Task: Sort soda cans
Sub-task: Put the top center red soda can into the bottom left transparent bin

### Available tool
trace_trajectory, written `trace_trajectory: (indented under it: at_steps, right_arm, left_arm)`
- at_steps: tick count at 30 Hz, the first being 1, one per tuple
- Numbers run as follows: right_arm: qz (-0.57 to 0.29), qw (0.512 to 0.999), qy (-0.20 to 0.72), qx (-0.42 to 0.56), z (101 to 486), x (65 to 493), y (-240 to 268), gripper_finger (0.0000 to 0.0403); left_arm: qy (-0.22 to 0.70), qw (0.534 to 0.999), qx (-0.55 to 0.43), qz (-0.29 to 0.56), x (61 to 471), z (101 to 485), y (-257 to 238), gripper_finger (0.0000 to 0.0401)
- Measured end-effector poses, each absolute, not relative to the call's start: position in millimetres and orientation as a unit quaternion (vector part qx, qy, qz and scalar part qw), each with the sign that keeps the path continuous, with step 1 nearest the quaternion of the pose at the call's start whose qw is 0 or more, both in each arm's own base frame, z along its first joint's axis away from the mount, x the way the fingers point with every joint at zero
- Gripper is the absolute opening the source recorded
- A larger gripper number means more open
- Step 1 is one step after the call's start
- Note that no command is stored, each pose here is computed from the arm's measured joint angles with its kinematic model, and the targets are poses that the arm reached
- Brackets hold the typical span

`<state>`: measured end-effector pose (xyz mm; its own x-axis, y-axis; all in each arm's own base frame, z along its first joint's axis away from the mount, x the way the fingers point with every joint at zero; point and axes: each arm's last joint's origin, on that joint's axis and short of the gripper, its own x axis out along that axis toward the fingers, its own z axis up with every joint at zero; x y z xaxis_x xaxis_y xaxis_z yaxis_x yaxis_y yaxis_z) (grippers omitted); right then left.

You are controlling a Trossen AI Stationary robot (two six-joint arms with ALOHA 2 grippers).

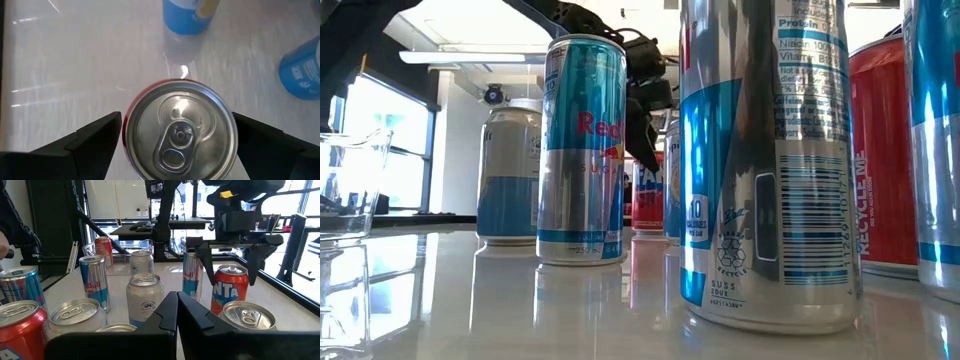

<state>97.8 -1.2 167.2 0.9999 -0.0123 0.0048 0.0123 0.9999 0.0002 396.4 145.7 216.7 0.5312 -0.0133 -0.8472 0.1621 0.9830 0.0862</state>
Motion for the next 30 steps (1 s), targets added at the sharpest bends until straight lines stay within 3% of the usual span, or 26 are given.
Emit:
trace_trajectory:
  at_steps: [5,12,17,23,30]
  right_arm:
    - [-0.006,1.0,-0.002,0.0,167,98,-1,0.0]
    - [-0.006,1.0,-0.002,0.0,167,98,-1,0.0]
    - [-0.006,1.0,-0.002,0.0,167,98,-1,0.0]
    - [-0.006,1.0,-0.002,0.0,167,98,-1,0.0]
    - [-0.006,1.0,-0.002,0.0,167,98,-1,0.0]
  left_arm:
    - [0.482,0.872,0.071,-0.047,396,217,145,0.0344]
    - [0.483,0.872,0.067,-0.046,398,216,141,0.0294]
    - [0.485,0.87,0.084,-0.039,400,223,125,0.0293]
    - [0.439,0.882,0.169,0.033,388,280,96,0.0293]
    - [0.342,0.925,0.168,0.015,328,372,40,0.0293]
